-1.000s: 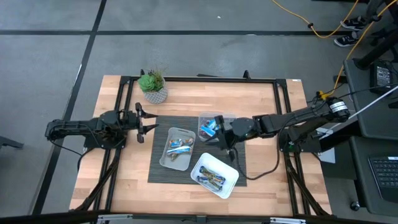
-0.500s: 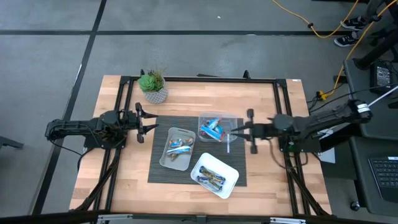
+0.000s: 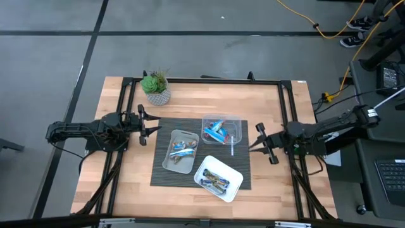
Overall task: Pick and place Granola Bars by type
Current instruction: Return to Home Position
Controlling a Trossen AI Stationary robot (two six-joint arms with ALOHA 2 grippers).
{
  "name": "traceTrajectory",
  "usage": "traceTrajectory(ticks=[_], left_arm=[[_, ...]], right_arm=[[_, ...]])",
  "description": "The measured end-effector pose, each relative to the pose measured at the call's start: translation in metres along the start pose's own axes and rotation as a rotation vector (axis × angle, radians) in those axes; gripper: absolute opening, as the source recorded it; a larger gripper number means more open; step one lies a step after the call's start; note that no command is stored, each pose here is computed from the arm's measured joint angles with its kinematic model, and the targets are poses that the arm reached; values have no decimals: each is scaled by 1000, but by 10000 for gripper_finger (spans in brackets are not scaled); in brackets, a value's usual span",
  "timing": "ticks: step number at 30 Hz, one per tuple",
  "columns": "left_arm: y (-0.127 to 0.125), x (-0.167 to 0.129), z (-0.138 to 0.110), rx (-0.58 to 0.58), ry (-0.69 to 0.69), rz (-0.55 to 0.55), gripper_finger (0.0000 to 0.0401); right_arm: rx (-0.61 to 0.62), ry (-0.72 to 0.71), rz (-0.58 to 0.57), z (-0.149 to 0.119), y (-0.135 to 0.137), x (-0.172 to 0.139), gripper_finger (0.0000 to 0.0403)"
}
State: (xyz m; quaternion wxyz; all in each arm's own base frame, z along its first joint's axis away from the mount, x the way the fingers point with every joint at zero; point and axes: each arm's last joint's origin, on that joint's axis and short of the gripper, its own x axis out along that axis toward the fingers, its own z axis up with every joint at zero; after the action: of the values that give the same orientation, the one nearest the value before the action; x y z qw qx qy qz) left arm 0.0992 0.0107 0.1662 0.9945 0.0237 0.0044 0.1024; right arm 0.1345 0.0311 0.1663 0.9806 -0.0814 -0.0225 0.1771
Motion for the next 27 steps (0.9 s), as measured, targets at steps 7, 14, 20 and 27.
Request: traceTrajectory(ticks=[7, 14, 20, 27], left_arm=[[0, 0, 0, 0, 0, 0, 191], [0, 0, 0, 0, 0, 0, 189], [0, 0, 0, 0, 0, 0, 192], [0, 0, 0, 0, -1, 0, 188]], right_arm=[[-152, 48, 175, -8, 6, -1, 56], [34, 178, -167, -15, -3, -1, 56], [89, 266, -236, -23, -3, -3, 56], [-83, 406, -98, -36, 2, -7, 56]])
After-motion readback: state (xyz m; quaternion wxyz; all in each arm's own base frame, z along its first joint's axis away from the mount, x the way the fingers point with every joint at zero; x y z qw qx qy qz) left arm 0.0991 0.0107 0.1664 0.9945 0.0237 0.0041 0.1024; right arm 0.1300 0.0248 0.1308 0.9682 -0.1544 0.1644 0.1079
